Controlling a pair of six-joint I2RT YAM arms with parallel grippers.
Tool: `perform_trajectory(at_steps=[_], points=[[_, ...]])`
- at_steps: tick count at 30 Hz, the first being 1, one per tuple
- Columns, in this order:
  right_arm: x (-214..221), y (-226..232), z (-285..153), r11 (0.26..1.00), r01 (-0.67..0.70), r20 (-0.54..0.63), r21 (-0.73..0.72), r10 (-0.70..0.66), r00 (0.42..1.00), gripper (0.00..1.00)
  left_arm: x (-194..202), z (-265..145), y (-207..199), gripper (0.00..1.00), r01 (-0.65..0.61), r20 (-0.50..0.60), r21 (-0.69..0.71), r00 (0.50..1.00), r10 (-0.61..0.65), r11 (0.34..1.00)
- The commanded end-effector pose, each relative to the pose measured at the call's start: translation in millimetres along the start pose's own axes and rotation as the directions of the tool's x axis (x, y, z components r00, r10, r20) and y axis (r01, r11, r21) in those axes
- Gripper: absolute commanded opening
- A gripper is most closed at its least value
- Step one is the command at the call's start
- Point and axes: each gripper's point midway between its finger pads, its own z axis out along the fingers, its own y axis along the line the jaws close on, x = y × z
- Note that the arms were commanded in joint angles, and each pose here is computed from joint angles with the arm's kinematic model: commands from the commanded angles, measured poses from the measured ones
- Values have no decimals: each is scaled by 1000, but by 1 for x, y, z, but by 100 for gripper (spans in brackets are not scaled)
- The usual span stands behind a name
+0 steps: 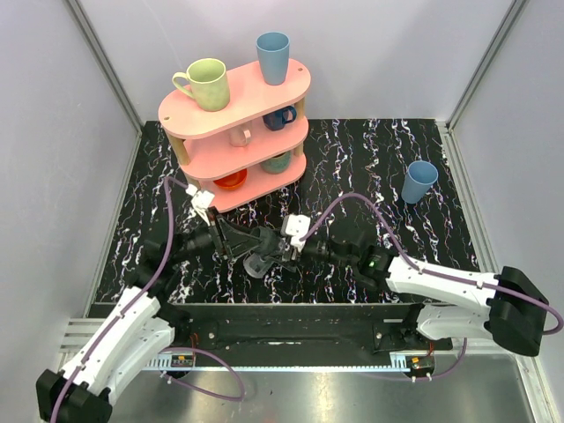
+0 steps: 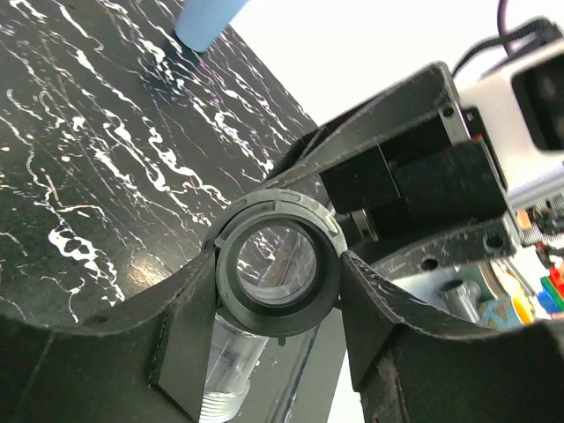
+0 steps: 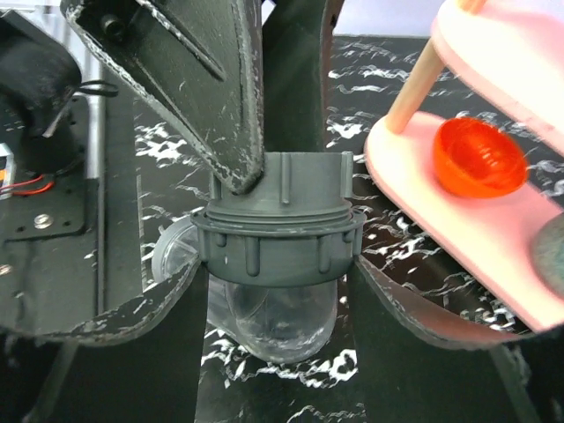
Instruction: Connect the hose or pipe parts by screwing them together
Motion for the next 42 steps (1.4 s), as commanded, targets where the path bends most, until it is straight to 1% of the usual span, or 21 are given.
perform_trajectory(at_steps=[1, 4, 7, 8, 10, 11, 13, 14, 17, 19, 20, 22, 26, 28, 29, 30, 31, 32, 33, 35, 42], points=[[-41, 55, -9, 927, -107, 89, -359, 148, 985, 0, -8, -6, -68, 0, -215, -13, 351, 972, 234, 911], [-44, 62, -18, 893, -140, 78, -427, 191, 979, 0, 3, -9, -65, 0, -249, -27, 380, 960, 280, 891], [-40, 60, -20, 897, -151, 64, -416, 195, 979, 0, 7, -12, -65, 0, -269, -38, 387, 951, 307, 882], [-39, 57, -20, 905, -144, 65, -401, 185, 981, 0, 10, -10, -57, 9, -231, -70, 338, 961, 269, 913], [-33, 50, -20, 925, -143, 51, -351, 171, 984, 0, -1, -7, -52, 37, -261, -70, 274, 954, 290, 925], [-32, 46, -19, 934, -132, 49, -332, 157, 986, 0, 4, -6, -38, 55, -210, -119, 188, 965, 235, 959], [-26, 37, -19, 953, -128, 32, -274, 142, 989, 0, -2, -7, -31, 66, -242, -135, 120, 957, 258, 963], [-26, 34, -19, 960, -119, 36, -255, 132, 991, 0, 1, -8, -23, 76, -222, -150, 76, 961, 231, 972], [-22, 25, -21, 975, -104, 43, -199, 115, 992, 0, -1, -10, -21, 88, -195, -122, 38, 973, 198, 980], [-20, 18, -22, 983, -96, 43, -156, 104, 994, 0, -7, -12, -22, 91, -151, -88, -2, 985, 150, 989], [-18, 14, -22, 987, -92, 42, -131, 98, 994, 0, -11, -13, -13, 91, -121, -64, -74, 991, 116, 990], [-18, 1, -23, 996, -68, 46, -54, 70, 996, 0, -16, -16, -11, 91, -34, -44, -141, 999, 28, 989], [-20, -24, -28, 993, 30, 52, 116, -37, 998, 0, -27, -20, -7, 90, 153, 25, -252, 988, -152, 955], [-26, -35, -31, 965, 126, 44, 230, -140, 989, 0, -32, -24, -9, 90, 216, 59, -282, 976, -208, 935], [-20, -42, -34, 943, 159, 10, 294, -169, 985, 0, -37, -26, -6, 90, 282, 110, -309, 959, -261, 908], [-29, -37, -32, 931, 190, 32, 311, -210, 977, 0, -41, -27, -7, 90, 311, 136, -316, 950, -282, 896], [-31, -37, -32, 909, 257, 12, 329, -276, 961, 0, -43, -29, -9, 90, 333, 155, -312, 942, -298, 890], [-26, -43, -35, 882, 281, -24, 379, -294, 956, 0, -46, -29, -10, 90, 376, 182, -309, 925, -333, 874], [-33, -36, -31, 873, 294, -3, 390, -318, 948, 0, -46, -30, -10, 90, 396, 195, -305, 916, -350, 866], [-32, -42, -33, 830, 343, -48, 440, -360, 932, 0, -46, -31, -12, 90, 446, 217, -293, 893, -395, 846], [-47, -30, -20, 737, 442, -76, 511, -473, 878, 0, -32, -29, 2, 91, 538, 239, -314, 842, -483, 782]])
